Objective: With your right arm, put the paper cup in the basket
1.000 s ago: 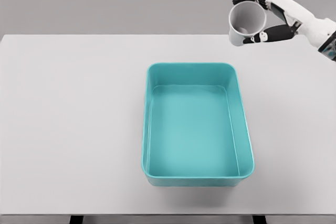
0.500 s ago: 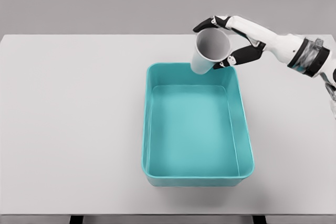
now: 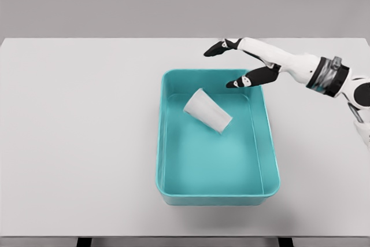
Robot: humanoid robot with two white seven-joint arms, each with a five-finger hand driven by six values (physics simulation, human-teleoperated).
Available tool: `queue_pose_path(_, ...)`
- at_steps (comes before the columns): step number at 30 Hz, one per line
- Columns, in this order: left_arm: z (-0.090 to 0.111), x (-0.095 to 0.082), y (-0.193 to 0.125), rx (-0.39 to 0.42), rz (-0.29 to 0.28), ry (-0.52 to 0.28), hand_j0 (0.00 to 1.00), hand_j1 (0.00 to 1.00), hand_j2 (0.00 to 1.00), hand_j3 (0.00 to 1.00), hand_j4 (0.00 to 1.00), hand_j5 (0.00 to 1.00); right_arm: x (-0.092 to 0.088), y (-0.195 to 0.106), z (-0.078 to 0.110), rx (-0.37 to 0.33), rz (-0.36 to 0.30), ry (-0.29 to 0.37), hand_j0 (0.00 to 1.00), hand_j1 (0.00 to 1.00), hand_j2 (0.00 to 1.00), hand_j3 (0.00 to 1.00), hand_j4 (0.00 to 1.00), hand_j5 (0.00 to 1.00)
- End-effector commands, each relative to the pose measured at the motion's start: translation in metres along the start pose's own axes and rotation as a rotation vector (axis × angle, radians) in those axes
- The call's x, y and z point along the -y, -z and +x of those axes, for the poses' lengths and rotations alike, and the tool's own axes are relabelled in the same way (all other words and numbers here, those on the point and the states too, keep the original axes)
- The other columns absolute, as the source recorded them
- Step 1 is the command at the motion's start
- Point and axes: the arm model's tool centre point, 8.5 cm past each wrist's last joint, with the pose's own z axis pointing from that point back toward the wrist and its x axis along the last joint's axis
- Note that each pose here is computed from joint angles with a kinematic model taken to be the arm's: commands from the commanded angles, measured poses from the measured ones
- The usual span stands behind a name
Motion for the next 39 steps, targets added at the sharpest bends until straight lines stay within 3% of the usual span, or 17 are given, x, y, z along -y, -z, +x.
queue_pose_path(1,0.0,0.0,0.0,0.001,0.0,-0.001,1.0,1.0,1.0,1.0,1.0,1.0,-0.01,0.005,0.0,0.005,0.03,-0.007,0.75,0.75,0.75,0.75,0.75,0.75)
queue_pose_path(3,0.0,0.0,0.0,0.0,0.0,0.0,1.0,1.0,1.0,1.0,1.0,1.0,-0.026,0.016,-0.001,0.008,0.077,-0.008,0.78,0.78,0.78,0.78,0.78,0.78)
queue_pose_path(4,0.0,0.0,0.0,0.001,0.0,0.0,1.0,1.0,1.0,1.0,1.0,1.0,-0.021,0.013,0.0,0.007,0.063,-0.019,0.83,0.83,0.83,0.83,0.83,0.83)
queue_pose_path(6,0.0,0.0,0.0,0.0,0.0,-0.001,1.0,1.0,1.0,1.0,1.0,1.0,0.012,-0.009,0.006,0.039,-0.041,-0.074,0.99,0.99,0.99,0.99,0.99,0.99)
queue_pose_path(8,0.0,0.0,0.0,0.0,0.0,0.0,1.0,1.0,1.0,1.0,1.0,1.0,0.022,-0.032,0.004,0.047,-0.12,-0.076,1.0,1.0,1.0,1.0,1.0,1.0)
queue_pose_path(9,0.0,0.0,0.0,0.0,0.0,-0.001,1.0,1.0,1.0,1.0,1.0,1.0,0.02,-0.046,-0.002,0.053,-0.164,-0.038,1.0,1.0,1.0,1.0,1.0,1.0)
queue_pose_path(11,0.0,0.0,0.0,0.001,0.0,0.0,1.0,1.0,1.0,1.0,1.0,1.0,0.032,-0.089,-0.016,0.079,-0.312,0.04,1.0,1.0,1.0,1.0,1.0,1.0)
queue_pose_path(13,0.0,0.0,0.0,0.001,0.0,0.0,1.0,1.0,1.0,1.0,1.0,1.0,0.039,-0.114,-0.024,0.055,-0.374,0.056,1.0,1.0,1.0,1.0,1.0,1.0)
queue_pose_path(15,0.0,0.0,0.0,0.0,0.0,0.0,1.0,1.0,1.0,1.0,1.0,1.0,0.06,-0.148,-0.028,0.065,-0.511,0.09,1.0,1.0,1.0,1.0,1.0,1.0)
queue_pose_path(16,0.0,0.0,0.0,0.0,0.0,0.0,1.0,1.0,1.0,1.0,1.0,1.0,0.062,-0.156,-0.033,0.054,-0.534,0.103,1.0,1.0,1.0,1.0,1.0,1.0)
queue_pose_path(20,0.001,0.0,0.0,0.003,0.0,-0.001,1.0,1.0,1.0,1.0,1.0,1.0,0.04,-0.164,-0.066,-0.055,-0.516,0.16,1.0,1.0,1.0,1.0,1.0,1.0)
queue_pose_path(21,0.0,0.0,0.0,0.001,0.0,-0.001,1.0,1.0,1.0,1.0,1.0,1.0,0.028,-0.157,-0.074,-0.106,-0.473,0.149,1.0,1.0,1.0,1.0,1.0,1.0)
queue_pose_path(23,0.0,0.0,0.0,0.0,0.0,-0.001,1.0,1.0,1.0,1.0,1.0,1.0,0.011,-0.141,-0.085,-0.144,-0.445,0.153,1.0,1.0,1.0,1.0,1.0,1.0)
queue_pose_path(25,0.0,0.0,0.0,0.001,0.0,-0.001,1.0,1.0,1.0,1.0,1.0,1.0,0.002,-0.14,-0.094,-0.194,-0.418,0.142,1.0,1.0,1.0,1.0,1.0,1.0)
queue_pose_path(39,0.0,0.0,0.0,0.001,0.0,0.0,1.0,1.0,1.0,1.0,1.0,1.0,0.008,-0.146,-0.096,-0.22,-0.425,0.146,1.0,1.0,1.0,1.0,1.0,1.0)
